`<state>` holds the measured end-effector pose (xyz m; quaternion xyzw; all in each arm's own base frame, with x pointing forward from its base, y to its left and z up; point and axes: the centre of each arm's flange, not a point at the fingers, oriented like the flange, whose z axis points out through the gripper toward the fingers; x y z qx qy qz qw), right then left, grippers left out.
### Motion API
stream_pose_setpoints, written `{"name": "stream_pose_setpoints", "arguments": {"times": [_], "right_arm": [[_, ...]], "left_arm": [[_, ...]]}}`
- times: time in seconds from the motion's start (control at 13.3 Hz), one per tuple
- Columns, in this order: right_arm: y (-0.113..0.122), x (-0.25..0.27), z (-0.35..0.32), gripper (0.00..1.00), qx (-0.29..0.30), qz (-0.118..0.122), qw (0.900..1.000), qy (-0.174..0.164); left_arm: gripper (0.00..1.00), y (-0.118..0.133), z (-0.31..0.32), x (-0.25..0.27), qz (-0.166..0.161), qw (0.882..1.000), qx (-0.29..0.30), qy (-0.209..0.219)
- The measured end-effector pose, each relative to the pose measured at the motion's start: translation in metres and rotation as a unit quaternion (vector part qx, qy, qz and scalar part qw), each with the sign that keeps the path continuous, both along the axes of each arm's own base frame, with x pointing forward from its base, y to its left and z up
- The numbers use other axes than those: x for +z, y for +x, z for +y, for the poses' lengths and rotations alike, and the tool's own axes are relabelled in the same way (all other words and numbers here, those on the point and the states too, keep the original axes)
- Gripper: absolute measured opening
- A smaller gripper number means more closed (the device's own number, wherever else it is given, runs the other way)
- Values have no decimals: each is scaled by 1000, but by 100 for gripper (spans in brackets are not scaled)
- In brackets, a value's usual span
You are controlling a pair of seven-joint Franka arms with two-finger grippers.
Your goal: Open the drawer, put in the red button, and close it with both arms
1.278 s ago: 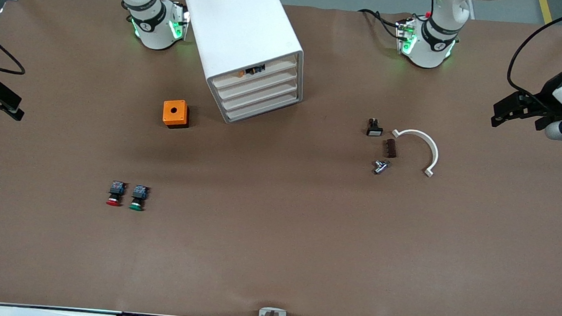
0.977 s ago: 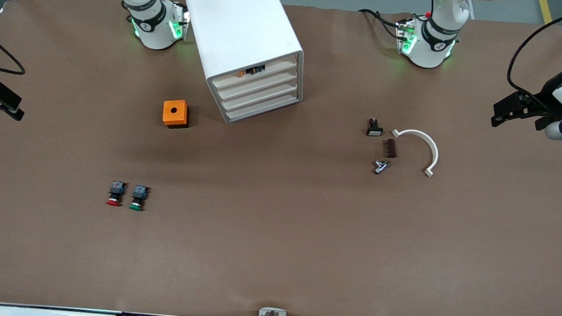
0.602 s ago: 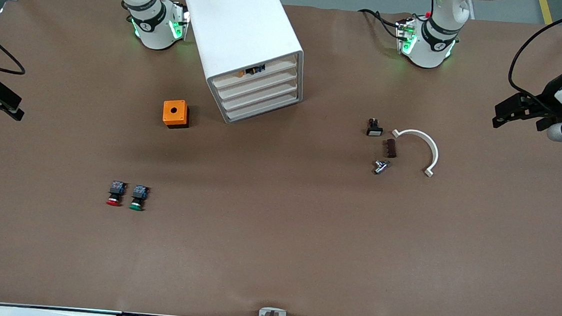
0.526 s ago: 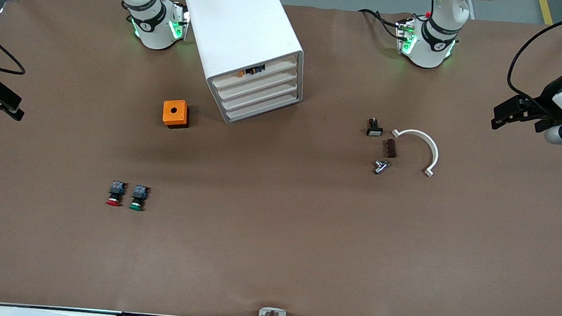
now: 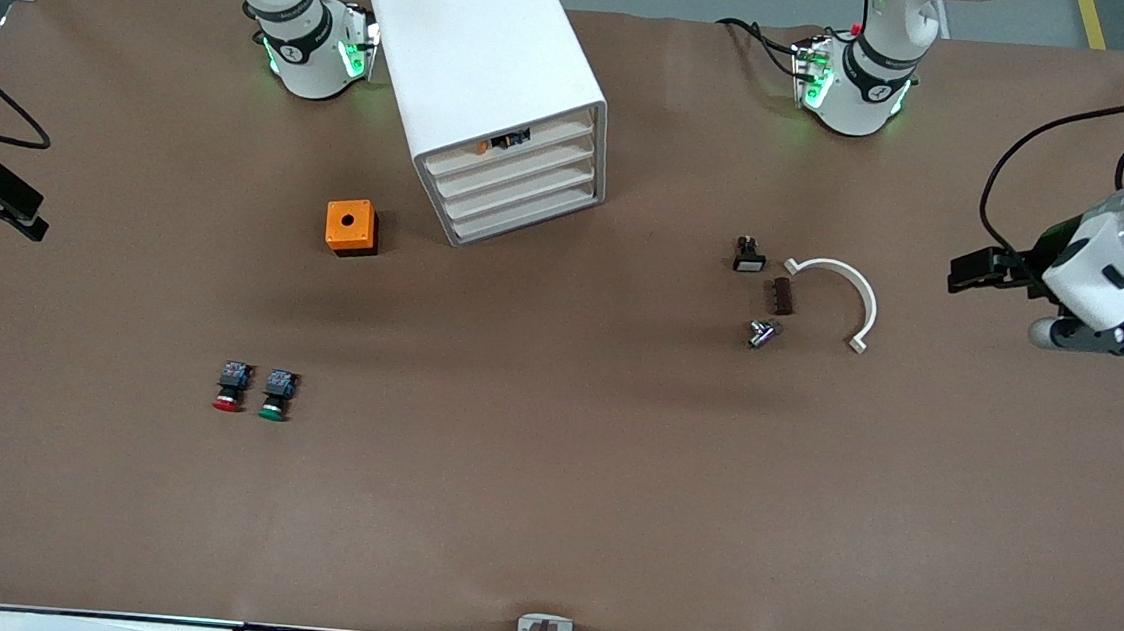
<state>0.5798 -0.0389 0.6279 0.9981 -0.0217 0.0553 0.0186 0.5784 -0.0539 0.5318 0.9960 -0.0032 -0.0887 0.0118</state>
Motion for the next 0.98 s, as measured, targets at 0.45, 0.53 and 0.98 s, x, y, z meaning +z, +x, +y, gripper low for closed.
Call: {"name": "stream_pose_setpoints", "arguments": {"times": [0.45,0.53,0.98], "right_arm": [[0,0,0,100,0,0,1000,0],[0,0,0,100,0,0,1000,0],[0,0,0,100,0,0,1000,0]], "left_arm": [[100,6,-64,-35,30,998,59,23],[100,5,-94,-45,36,995,91,36],[100,0,-248,-99,133,948,288,15]]}}
